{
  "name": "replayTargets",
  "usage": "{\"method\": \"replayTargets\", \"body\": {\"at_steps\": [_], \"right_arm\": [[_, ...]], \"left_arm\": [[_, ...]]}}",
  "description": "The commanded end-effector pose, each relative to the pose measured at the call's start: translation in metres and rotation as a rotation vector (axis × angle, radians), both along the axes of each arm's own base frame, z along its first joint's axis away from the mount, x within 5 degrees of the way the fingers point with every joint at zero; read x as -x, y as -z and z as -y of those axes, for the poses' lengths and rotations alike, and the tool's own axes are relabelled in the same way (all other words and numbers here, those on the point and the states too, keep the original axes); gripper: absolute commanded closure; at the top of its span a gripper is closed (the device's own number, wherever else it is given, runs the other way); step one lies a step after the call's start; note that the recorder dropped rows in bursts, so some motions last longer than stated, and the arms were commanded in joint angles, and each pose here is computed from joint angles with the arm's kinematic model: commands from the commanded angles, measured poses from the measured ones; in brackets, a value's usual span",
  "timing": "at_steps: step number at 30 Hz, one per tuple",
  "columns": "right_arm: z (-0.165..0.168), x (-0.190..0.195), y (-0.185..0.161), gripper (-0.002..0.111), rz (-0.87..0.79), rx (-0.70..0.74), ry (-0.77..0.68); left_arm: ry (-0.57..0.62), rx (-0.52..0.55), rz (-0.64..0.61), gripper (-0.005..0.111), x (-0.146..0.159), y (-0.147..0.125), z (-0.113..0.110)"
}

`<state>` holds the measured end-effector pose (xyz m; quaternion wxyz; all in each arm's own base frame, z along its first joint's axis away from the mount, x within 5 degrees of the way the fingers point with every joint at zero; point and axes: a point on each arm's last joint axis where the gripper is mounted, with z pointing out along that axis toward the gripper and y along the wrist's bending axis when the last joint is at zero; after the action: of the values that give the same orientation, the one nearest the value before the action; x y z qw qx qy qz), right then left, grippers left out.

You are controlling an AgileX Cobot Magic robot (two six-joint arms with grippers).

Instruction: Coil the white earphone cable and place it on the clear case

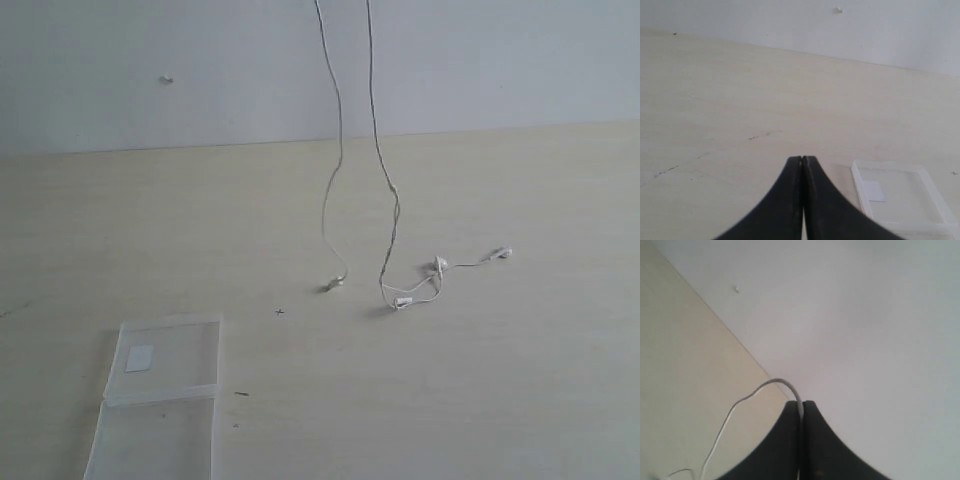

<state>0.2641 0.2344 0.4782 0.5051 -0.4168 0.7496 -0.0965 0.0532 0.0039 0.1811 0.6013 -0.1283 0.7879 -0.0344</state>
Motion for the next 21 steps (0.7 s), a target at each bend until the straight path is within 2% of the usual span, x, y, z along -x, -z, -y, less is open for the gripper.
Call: {"method": "replayTargets", "body": {"at_steps": [1, 8, 21], "right_arm": [[-0.01, -0.008, 0.013, 0.108, -0.04, 0.012, -0.008], [-0.015, -0.012, 0.019, 0.108, -0.052, 0.014, -0.016], [-0.02, -0.014, 0.012, 0.108, 0.026, -0.032, -0.058]], "left_arm": [[0.002, -0.008, 0.007, 0.107, 0.0, 0.0, 0.0], [0.002, -0.008, 0.007, 0.107, 0.0, 0.0, 0.0], [0.002, -0.008, 0.007, 0.107, 0.0, 0.0, 0.0]]}}
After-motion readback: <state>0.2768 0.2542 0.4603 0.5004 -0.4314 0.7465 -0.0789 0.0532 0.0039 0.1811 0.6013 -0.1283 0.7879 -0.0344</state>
